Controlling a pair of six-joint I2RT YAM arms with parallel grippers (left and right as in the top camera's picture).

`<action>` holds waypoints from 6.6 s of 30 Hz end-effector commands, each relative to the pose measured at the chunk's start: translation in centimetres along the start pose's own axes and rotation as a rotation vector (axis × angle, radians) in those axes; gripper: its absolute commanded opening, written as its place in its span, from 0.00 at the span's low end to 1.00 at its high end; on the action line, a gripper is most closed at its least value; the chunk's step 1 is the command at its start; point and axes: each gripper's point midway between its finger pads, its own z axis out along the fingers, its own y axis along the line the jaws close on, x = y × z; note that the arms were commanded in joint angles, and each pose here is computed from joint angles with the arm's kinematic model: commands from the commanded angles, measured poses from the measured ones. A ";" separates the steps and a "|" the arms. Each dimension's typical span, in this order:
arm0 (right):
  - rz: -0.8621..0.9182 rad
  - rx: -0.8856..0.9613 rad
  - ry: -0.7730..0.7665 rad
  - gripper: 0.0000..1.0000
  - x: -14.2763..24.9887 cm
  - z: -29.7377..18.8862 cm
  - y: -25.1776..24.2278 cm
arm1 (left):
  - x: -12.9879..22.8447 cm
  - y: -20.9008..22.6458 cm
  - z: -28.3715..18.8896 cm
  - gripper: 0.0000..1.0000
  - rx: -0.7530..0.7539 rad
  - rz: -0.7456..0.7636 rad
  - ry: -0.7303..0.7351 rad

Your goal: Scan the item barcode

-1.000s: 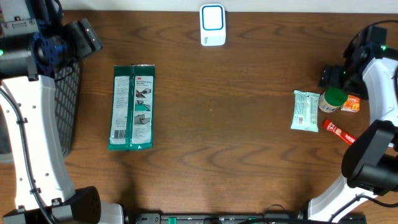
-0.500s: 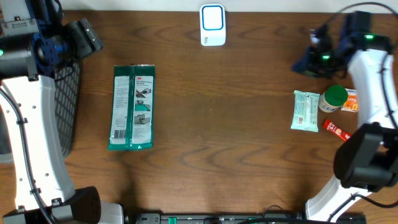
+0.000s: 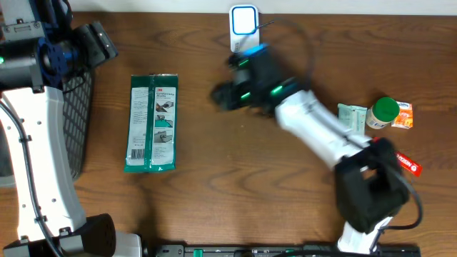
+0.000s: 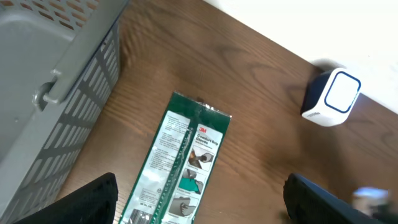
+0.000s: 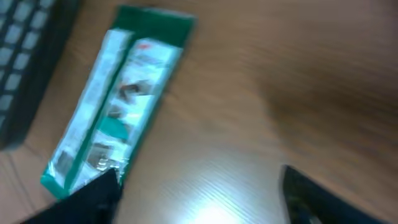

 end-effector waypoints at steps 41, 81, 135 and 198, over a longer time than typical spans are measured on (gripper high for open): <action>0.147 -0.111 0.184 0.72 6.2 6.5 -1.7 | 11.8 4.4 10.0 0.08 -0.347 0.021 0.357; 0.382 -0.236 0.377 0.79 8.4 2.2 -6.3 | 25.6 0.7 25.0 0.07 -0.043 0.117 0.764; 0.458 -0.410 0.346 0.74 14.6 5.4 -0.3 | 30.0 0.5 24.0 0.08 -0.166 0.285 0.792; 0.114 -0.602 0.212 0.01 8.9 -14.6 2.3 | 3.5 4.6 1.9 0.45 -0.073 -0.114 -0.196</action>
